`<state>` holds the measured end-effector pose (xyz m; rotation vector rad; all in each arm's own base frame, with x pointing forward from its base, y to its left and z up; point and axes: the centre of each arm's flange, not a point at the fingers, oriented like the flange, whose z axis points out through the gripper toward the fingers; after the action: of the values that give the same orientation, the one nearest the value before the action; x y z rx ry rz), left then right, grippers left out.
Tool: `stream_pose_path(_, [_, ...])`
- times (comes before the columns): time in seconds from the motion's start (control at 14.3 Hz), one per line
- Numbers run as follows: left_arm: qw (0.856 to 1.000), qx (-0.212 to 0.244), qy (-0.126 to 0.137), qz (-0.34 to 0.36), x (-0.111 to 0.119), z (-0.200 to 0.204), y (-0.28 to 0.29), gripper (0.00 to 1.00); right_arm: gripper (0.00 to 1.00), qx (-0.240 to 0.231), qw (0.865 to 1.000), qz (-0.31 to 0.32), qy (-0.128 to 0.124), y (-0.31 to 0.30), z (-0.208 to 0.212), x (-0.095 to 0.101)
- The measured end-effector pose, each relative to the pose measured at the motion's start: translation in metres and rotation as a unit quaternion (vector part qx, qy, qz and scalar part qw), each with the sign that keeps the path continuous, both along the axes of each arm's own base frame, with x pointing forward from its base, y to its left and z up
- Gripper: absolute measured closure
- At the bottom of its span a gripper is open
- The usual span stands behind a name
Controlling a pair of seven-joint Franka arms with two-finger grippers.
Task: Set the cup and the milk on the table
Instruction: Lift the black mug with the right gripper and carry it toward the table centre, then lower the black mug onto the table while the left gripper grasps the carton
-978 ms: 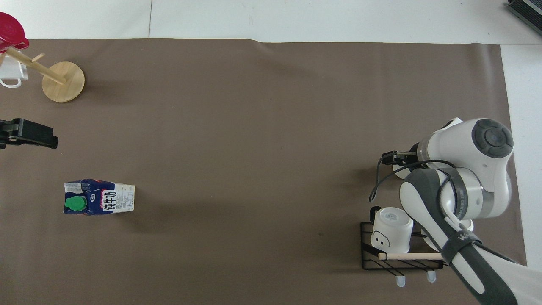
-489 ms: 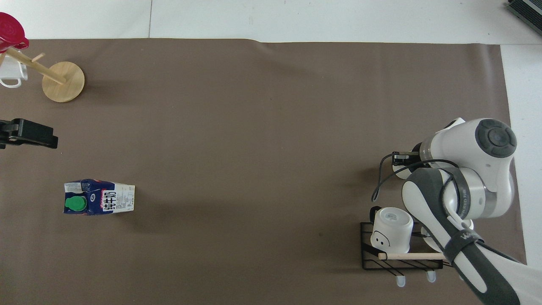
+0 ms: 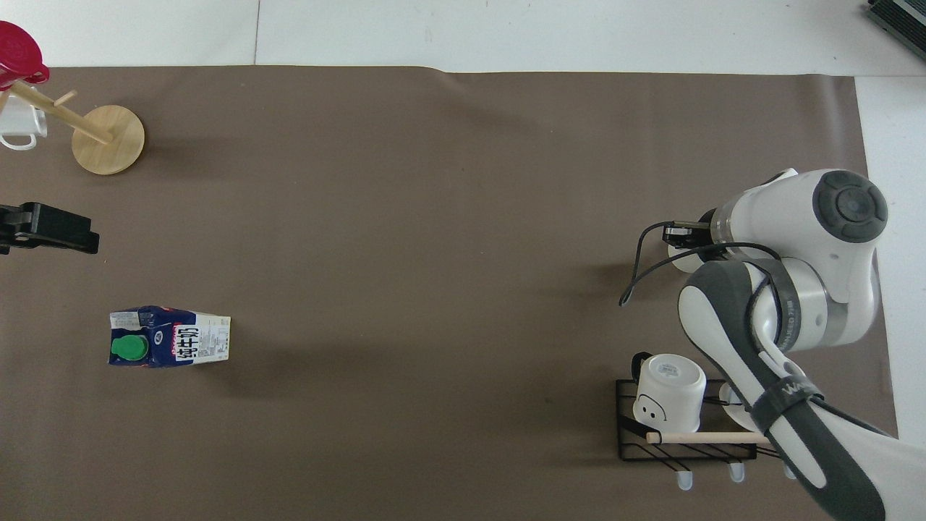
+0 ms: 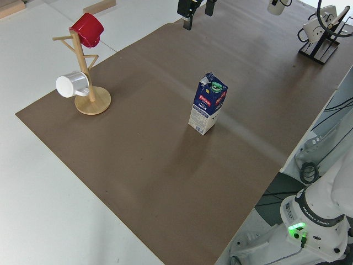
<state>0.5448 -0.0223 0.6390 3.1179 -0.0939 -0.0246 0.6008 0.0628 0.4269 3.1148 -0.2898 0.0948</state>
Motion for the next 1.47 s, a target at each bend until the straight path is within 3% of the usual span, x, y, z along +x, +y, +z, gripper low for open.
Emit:
stream_pose_path(0.14, [1.000, 0.000, 0.000, 0.000, 0.000, 0.000, 0.000, 0.00, 0.96, 0.001, 1.000, 0.002, -0.002, 0.016, 0.028, 0.005])
stream_pose_path(0.35, [1.000, 0.000, 0.000, 0.000, 0.000, 0.000, 0.000, 0.00, 0.96, 0.005, 1.000, 0.012, -0.003, 0.066, 0.031, 0.000])
stream_pose_path(0.77, [1.000, 0.000, 0.000, 0.000, 0.000, 0.000, 0.000, 0.00, 0.96, 0.006, 1.000, 0.011, 0.005, 0.214, -0.005, -0.031])
stream_pose_path(1.19, [1.000, 0.000, 0.000, 0.000, 0.000, 0.000, 0.000, 0.00, 0.96, 0.014, 1.000, -0.025, -0.006, 0.291, -0.042, -0.057])
stream_pose_path(1.47, [1.000, 0.000, 0.000, 0.000, 0.000, 0.000, 0.000, 0.00, 0.96, 0.007, 1.000, -0.026, 0.001, 0.310, -0.074, -0.067])
